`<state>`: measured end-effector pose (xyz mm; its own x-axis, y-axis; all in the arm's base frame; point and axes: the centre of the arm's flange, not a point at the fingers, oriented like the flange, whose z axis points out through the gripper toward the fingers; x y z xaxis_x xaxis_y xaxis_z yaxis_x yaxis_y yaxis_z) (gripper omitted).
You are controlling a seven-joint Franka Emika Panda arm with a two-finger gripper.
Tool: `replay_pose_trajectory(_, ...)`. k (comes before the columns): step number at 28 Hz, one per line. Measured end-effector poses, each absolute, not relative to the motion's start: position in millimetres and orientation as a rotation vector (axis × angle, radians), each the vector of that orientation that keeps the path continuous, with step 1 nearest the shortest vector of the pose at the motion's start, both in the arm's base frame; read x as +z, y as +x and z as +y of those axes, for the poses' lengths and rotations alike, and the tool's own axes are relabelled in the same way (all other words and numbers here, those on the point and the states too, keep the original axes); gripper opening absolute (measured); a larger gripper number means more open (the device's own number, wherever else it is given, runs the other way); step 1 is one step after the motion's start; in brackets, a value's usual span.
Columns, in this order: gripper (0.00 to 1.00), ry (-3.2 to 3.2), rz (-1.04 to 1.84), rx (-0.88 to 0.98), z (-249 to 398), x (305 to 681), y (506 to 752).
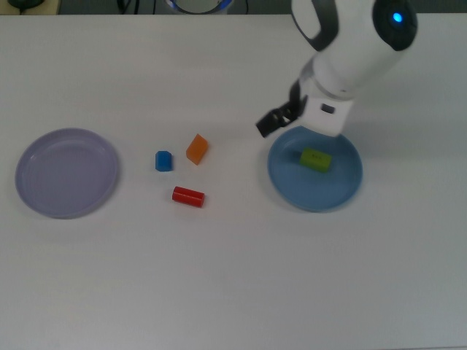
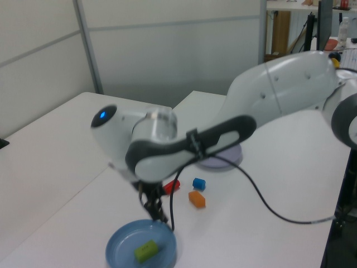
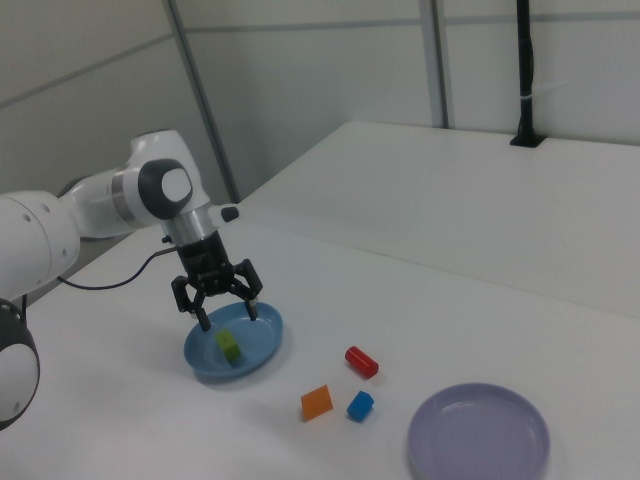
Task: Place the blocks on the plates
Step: 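Move the gripper to the orange block and lower onto it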
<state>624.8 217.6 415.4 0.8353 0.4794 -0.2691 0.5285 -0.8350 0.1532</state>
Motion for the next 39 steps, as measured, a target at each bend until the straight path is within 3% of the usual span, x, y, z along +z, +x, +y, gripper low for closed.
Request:
replay_pose_trajectory(7, 1.00, 2.821, 0.621, -0.406, 150, 429, 632)
replay_pose_trajectory(19, 1.00, 2.826, 0.511, -0.578, 78, 367, 646)
replay_pose_trajectory(31, 1.00, 2.730, 0.528, -0.679, 62, 305, 651)
replay_pose_trajectory(39, 1.00, 2.713, 0.544, -0.675, 62, 292, 653)
